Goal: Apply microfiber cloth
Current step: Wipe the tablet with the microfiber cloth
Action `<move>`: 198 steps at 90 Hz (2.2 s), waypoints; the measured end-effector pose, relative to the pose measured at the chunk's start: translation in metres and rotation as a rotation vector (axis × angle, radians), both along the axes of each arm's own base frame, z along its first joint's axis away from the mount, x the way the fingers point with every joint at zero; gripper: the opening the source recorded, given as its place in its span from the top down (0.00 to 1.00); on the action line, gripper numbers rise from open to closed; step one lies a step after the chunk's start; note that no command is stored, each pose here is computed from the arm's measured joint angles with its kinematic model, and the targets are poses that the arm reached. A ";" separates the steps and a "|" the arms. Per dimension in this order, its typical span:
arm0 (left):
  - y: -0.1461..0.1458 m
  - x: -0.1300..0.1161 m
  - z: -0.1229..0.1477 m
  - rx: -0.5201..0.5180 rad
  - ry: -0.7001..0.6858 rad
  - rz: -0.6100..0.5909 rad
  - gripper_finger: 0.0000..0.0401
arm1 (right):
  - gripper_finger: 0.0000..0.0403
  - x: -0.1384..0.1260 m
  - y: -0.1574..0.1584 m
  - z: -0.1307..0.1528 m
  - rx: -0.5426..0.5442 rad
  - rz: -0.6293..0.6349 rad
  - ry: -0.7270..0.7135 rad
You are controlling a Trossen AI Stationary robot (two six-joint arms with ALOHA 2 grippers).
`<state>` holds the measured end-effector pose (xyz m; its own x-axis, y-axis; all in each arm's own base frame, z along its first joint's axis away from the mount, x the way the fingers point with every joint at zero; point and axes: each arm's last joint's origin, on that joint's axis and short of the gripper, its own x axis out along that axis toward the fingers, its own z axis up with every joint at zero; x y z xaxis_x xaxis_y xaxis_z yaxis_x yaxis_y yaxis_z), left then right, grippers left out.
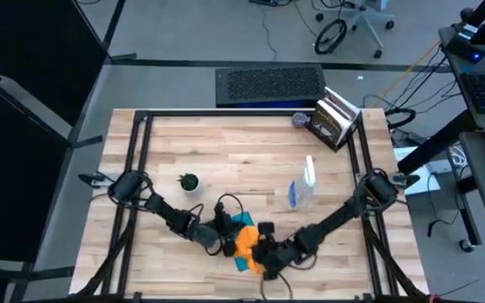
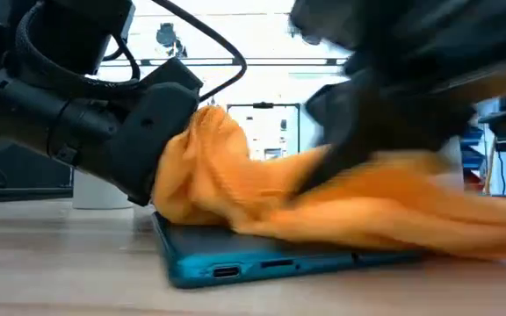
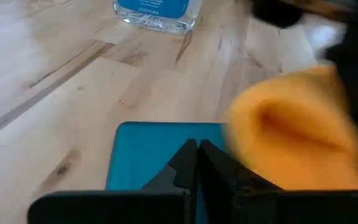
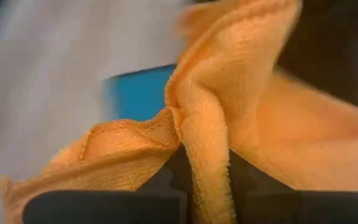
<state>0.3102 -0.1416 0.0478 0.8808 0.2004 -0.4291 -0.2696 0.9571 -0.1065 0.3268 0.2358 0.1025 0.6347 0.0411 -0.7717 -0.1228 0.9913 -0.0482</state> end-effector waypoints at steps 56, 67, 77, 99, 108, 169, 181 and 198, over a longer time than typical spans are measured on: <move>-0.015 -0.021 0.130 0.202 -0.153 -0.186 0.99 | 0.93 -0.092 -0.011 0.086 -0.051 -0.184 0.298; -0.014 -0.041 0.150 0.093 -0.095 -0.161 0.99 | 0.82 -0.121 -0.022 0.083 -0.110 -0.431 0.535; -0.014 -0.054 0.141 0.000 0.040 -0.133 0.99 | 0.67 -0.138 -0.019 0.086 -0.052 -0.571 0.677; -0.026 -0.063 0.114 -0.098 0.197 -0.156 0.99 | 0.40 -0.144 -0.015 0.108 0.118 -0.608 0.590; -0.030 -0.060 0.106 -0.106 0.203 -0.170 0.99 | 0.36 -0.124 -0.016 0.114 0.149 -0.624 0.251; -0.046 -0.038 0.041 -0.143 0.235 -0.217 0.99 | 0.35 -0.028 -0.096 0.030 0.664 -0.668 0.012; -0.045 -0.031 0.038 -0.141 0.235 -0.200 0.99 | 0.35 -0.024 -0.093 0.012 0.680 -0.709 0.038; -0.038 -0.021 0.040 -0.109 0.237 -0.213 0.99 | 0.35 -0.019 -0.091 0.003 0.716 -0.709 0.012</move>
